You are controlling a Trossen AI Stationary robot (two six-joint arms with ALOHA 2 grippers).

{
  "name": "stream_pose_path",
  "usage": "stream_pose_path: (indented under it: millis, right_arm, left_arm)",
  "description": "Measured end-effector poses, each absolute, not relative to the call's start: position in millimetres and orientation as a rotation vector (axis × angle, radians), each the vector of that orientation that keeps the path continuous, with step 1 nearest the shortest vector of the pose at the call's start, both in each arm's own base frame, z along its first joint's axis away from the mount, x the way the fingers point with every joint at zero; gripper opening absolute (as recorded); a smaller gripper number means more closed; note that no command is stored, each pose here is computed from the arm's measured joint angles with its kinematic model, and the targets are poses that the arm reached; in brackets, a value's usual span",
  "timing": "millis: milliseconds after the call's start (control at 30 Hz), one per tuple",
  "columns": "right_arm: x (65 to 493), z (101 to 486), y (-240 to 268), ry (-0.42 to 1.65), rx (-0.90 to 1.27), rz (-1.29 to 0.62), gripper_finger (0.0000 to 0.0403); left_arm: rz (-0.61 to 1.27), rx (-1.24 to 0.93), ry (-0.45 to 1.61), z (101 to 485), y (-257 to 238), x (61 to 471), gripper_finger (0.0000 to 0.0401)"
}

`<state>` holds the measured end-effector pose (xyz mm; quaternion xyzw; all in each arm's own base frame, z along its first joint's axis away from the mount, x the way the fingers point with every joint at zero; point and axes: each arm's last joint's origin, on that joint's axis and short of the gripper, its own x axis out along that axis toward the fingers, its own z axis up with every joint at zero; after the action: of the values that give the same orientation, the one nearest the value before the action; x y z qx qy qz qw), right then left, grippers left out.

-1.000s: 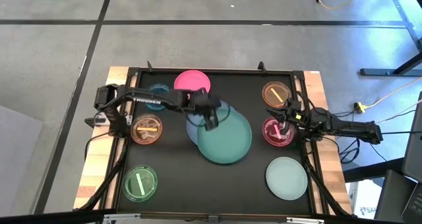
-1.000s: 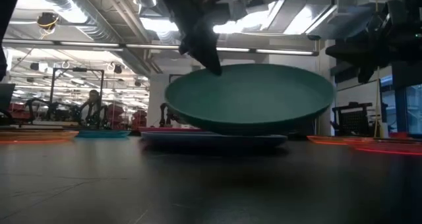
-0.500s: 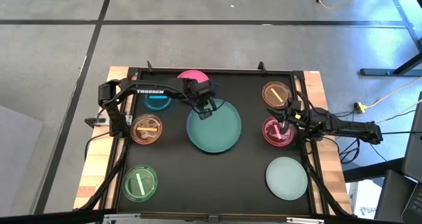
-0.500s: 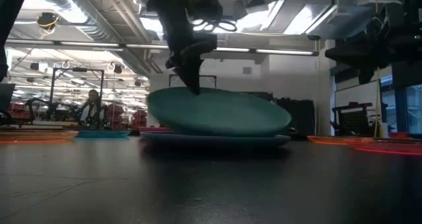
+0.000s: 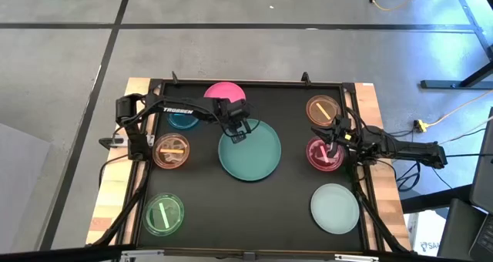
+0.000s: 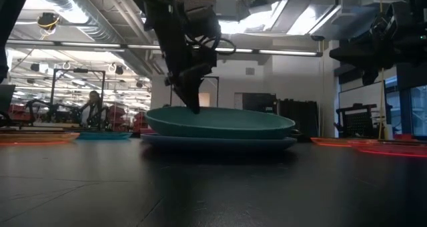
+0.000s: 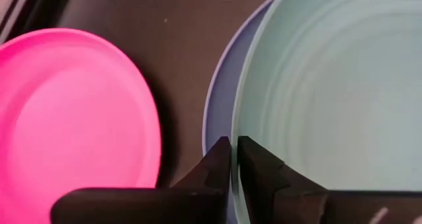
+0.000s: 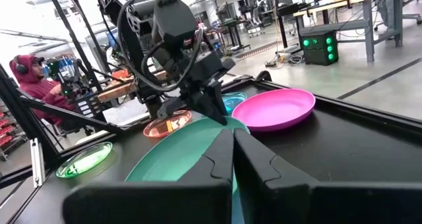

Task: Stack plastic plates
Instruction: Stack the green plate on top of the blue plate, then stack the large pink plate on top of the stacked plates

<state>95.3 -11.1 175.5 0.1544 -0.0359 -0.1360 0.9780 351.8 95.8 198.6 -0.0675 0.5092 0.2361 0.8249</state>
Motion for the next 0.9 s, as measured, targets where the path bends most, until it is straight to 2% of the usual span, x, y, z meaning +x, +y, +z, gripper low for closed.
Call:
stream_pose_path:
  millis: [367, 467, 733, 900]
  right_arm:
    - [95, 174, -11, -0.058, 0.309, -0.276, 0.0007]
    - [95, 173, -11, -0.048, 0.309, -0.271, 0.0007]
    - [95, 174, -11, -0.061, 0.309, -0.275, 0.0007]
    - [97, 171, -10, -0.054, 0.307, -0.233, 0.0007]
  left_arm:
    - [0.522, -0.141, 1.076, 200, 96, 351, 0.0118]
    - [0.549, -0.194, 1.021, 212, 92, 349, 0.0124]
    - [0.52, -0.155, 0.878, 261, 75, 332, 0.0125]
    - [0.524, -0.158, 0.885, 266, 74, 327, 0.0125]
